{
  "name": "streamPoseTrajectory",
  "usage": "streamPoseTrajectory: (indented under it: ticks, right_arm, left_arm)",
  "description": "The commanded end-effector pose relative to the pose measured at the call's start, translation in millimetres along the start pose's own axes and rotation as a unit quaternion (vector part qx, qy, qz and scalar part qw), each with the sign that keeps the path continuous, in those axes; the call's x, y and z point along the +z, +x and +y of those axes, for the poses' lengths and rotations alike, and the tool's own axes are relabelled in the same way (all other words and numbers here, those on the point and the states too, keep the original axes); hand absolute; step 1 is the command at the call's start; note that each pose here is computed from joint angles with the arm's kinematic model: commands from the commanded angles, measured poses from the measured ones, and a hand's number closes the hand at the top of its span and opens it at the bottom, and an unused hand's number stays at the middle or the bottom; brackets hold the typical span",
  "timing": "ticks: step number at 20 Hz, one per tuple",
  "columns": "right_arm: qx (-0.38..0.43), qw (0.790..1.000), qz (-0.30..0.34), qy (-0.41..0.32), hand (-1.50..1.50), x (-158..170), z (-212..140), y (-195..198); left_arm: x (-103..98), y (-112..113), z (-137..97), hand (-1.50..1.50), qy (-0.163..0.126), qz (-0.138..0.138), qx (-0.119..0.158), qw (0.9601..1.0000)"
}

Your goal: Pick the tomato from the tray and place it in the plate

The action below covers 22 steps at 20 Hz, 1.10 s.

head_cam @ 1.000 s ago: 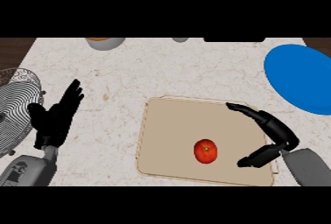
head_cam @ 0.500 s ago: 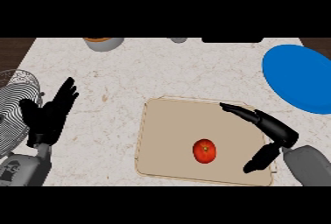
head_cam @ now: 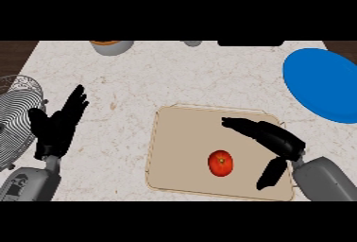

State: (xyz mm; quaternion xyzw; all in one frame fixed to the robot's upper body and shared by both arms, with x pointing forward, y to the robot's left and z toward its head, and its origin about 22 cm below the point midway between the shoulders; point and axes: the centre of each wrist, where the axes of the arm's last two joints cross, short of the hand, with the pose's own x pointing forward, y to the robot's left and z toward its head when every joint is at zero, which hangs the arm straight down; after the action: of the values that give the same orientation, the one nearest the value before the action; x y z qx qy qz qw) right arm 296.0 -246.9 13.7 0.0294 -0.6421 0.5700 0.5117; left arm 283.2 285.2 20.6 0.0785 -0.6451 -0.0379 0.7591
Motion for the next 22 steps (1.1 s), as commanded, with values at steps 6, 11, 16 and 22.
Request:
streamPoseTrajectory:
  ticks: [6, 11, 16, 22]
  right_arm:
    - [0.054, 0.995, 0.05, 0.059, -1.5, -34, 15, 18]
    - [0.061, 0.993, 0.063, 0.085, -1.5, -35, 15, 29]
    - [0.08, 0.99, 0.074, 0.086, -1.5, -52, 10, 15]
    - [0.095, 0.989, 0.073, 0.084, -1.5, -65, 37, 29]
  left_arm:
    - [5, 1, 4, 0.0, 0.005, 0.003, -0.003, 1.0]
    - [9, -3, 5, 0.0, 0.007, -0.002, 0.001, 1.0]
    - [-15, -3, 11, 0.0, 0.002, 0.003, 0.002, 1.0]
    - [8, -13, -6, 0.0, -0.007, 0.002, -0.003, 1.0]
